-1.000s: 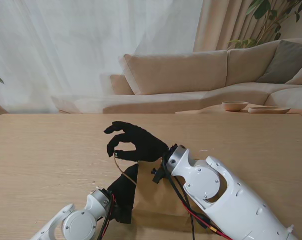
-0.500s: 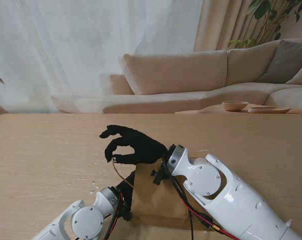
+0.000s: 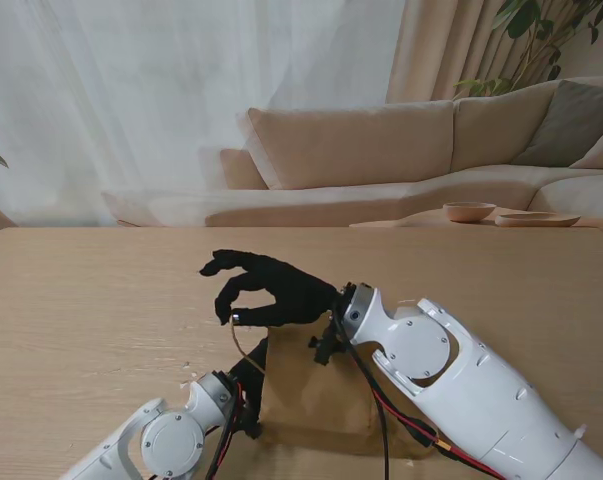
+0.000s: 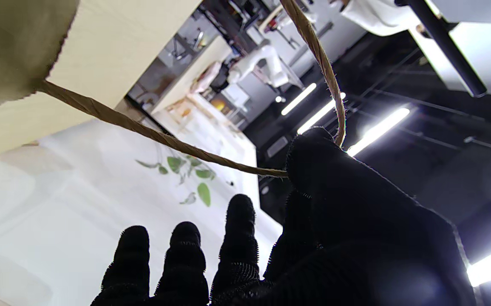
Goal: Bag the shoes
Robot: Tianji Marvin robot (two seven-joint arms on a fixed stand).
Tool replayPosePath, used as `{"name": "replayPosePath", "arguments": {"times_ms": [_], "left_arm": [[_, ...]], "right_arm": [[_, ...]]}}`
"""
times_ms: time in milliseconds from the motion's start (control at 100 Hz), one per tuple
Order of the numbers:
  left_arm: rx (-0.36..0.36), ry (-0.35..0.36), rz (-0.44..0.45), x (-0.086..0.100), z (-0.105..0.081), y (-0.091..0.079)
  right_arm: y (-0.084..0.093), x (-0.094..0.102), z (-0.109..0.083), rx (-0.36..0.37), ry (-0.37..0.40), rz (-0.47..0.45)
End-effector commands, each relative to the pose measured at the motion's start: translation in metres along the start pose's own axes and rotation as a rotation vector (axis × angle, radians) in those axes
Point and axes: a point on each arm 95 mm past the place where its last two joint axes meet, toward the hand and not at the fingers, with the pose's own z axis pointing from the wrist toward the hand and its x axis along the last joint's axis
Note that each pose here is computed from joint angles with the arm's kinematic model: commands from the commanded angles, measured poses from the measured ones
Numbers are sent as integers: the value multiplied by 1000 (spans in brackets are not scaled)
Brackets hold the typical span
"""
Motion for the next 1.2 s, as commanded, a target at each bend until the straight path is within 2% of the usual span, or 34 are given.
{"name": "replayPosePath", "arguments": {"times_ms": [0, 490, 730, 1010, 1190], "left_arm": [[11, 27, -18, 13, 8, -4], [-19, -10, -85, 10, 3, -15], [-28, -31, -101, 8, 3, -15], [2, -50, -142, 11, 5, -16], [0, -58, -158, 7, 2, -20]], "right_arm": [[-3, 5, 2, 19, 22, -8], [8, 10, -12, 98, 55, -27], [15, 12, -18, 152, 66, -50], [13, 16, -14, 168, 114, -102], [15, 15, -18, 160, 112, -95]]}}
